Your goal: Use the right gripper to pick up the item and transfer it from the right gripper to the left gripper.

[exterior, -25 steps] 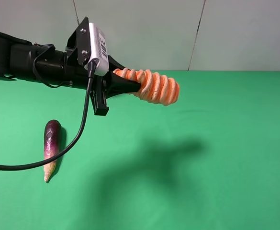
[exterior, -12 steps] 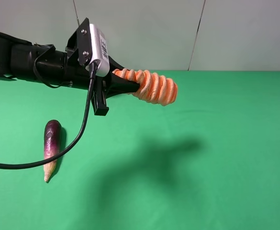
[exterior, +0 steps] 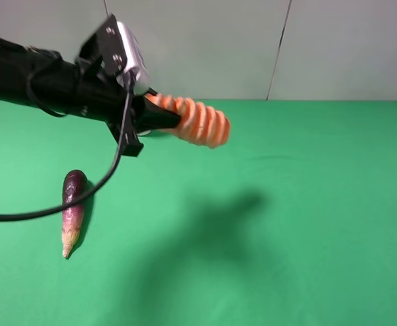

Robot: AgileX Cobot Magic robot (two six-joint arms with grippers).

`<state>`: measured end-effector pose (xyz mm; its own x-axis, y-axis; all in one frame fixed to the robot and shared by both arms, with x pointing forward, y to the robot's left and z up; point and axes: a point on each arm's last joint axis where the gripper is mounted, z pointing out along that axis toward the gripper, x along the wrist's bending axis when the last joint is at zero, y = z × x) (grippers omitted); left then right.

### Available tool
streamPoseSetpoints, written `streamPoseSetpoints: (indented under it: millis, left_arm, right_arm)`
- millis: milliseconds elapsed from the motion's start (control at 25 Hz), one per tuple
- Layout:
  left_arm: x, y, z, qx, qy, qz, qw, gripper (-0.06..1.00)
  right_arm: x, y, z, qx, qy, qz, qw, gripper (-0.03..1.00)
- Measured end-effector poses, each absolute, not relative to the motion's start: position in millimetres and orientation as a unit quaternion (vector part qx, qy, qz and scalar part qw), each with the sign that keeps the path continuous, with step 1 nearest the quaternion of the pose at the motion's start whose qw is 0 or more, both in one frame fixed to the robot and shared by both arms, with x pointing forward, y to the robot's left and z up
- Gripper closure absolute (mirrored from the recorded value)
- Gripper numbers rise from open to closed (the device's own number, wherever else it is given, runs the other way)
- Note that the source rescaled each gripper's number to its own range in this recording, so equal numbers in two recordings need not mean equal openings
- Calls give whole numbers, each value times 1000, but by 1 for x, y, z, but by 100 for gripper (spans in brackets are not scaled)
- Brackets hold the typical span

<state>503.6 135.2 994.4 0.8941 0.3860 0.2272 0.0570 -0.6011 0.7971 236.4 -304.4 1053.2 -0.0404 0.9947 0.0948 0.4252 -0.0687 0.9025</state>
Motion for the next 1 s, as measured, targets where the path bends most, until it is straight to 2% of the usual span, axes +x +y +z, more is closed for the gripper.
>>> streamPoseSetpoints:
  millis: [320, 520, 760, 1000]
  left_arm:
    - [485, 155, 1041, 839, 247, 210, 437, 94]
    - [477, 175, 1050, 788, 357, 246, 438, 94]
    - [462, 194, 1039, 756, 409, 284, 425, 94]
    - [449, 211, 1008, 730, 459, 322, 391, 94]
  right_arm:
    - [236, -304, 1053, 602, 590, 415, 343, -3]
    - [236, -304, 1053, 602, 590, 415, 343, -3]
    - [236, -304, 1053, 602, 590, 415, 343, -3]
    - [236, -304, 1053, 602, 590, 415, 343, -3]
